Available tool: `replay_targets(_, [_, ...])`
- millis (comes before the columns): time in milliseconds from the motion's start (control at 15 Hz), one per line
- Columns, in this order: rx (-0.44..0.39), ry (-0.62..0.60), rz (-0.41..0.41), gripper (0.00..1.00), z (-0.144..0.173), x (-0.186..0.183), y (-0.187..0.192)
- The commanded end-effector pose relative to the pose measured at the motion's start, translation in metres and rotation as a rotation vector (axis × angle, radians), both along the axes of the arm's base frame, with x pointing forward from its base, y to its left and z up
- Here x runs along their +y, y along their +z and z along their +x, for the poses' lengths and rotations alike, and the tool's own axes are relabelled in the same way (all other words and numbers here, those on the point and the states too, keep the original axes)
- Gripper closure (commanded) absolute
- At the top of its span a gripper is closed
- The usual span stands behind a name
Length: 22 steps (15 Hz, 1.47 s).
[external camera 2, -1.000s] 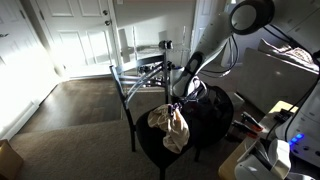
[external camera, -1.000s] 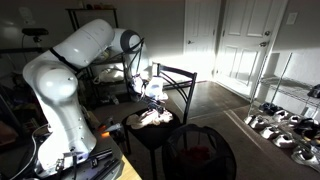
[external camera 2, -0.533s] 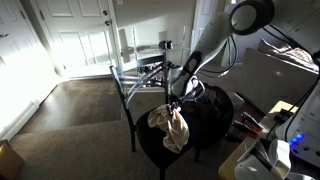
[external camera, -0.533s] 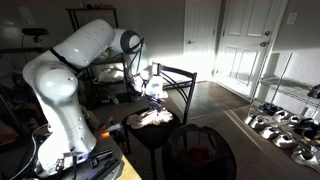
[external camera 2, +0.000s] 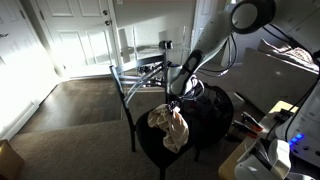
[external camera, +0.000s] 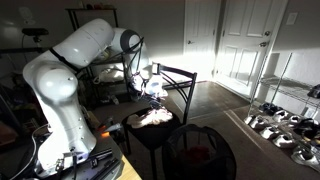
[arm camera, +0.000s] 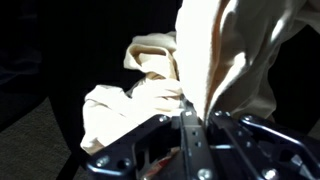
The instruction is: Put the peach t-shirt in the black laundry bag.
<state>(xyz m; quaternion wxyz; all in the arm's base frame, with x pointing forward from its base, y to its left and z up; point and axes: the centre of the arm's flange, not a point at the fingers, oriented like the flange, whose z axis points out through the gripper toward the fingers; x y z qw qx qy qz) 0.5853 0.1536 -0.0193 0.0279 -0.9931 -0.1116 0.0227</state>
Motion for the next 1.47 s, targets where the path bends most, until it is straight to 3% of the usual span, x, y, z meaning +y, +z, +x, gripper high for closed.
replay_targets(0, [-0.041, 0.143, 0.047, 0.98, -0.022, -0.01, 0.052])
replay_targets(267, [-0.116, 0.24, 0.03, 0.98, -0.043, -0.019, 0.114])
replay_targets(667, [-0.16, 0.239, -0.007, 0.98, -0.073, -0.036, 0.173])
replay_targets(933, [-0.204, 0.17, -0.031, 0.98, -0.084, -0.053, 0.19])
replay_targets(1200, [-0.362, 0.042, -0.051, 0.98, -0.085, -0.077, 0.204])
replay_targets(1400, [-0.408, -0.076, -0.139, 0.98, -0.085, -0.099, 0.206])
